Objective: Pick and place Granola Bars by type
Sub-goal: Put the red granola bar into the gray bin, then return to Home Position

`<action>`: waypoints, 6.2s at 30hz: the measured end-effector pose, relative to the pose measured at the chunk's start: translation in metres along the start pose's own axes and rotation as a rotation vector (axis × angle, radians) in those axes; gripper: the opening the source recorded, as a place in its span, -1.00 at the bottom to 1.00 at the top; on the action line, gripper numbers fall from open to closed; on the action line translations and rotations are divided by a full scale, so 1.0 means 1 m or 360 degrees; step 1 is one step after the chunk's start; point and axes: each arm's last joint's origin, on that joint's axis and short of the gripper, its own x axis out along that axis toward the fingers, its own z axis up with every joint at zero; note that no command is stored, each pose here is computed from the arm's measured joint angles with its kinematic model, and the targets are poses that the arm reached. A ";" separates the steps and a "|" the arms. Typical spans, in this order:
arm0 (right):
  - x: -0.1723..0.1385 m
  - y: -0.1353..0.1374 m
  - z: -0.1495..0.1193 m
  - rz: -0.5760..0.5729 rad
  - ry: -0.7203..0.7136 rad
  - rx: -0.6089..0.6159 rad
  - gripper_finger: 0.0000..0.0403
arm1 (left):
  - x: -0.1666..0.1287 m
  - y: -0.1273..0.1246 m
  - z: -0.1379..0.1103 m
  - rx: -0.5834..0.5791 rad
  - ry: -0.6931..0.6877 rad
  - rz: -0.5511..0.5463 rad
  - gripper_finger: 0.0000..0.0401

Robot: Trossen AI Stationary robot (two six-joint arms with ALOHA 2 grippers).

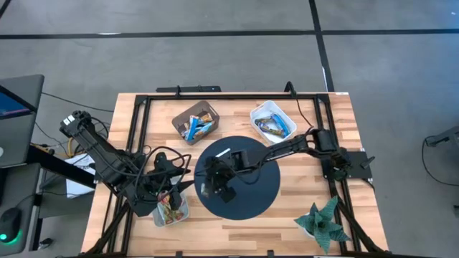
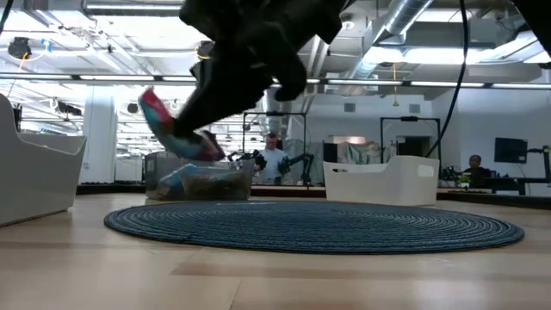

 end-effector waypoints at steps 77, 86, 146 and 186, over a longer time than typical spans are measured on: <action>-0.296 0.018 -0.006 -0.0234 0.0282 0.0912 -0.05 | 0.198 0.020 -0.079 -0.0671 0.0985 0.0716 -0.07; -0.304 0.023 -0.006 -0.0236 0.0257 0.0933 -0.10 | 0.217 0.024 -0.094 -0.0634 0.1153 0.0700 -0.07; -0.304 0.020 -0.005 -0.0285 0.0237 0.0849 -0.12 | 0.106 0.019 -0.011 -0.0922 0.0729 0.0412 -0.98; -0.303 0.021 0.002 -0.0279 0.0149 0.0723 -0.12 | 0.005 0.014 -0.064 -0.0759 0.0805 0.0900 -0.07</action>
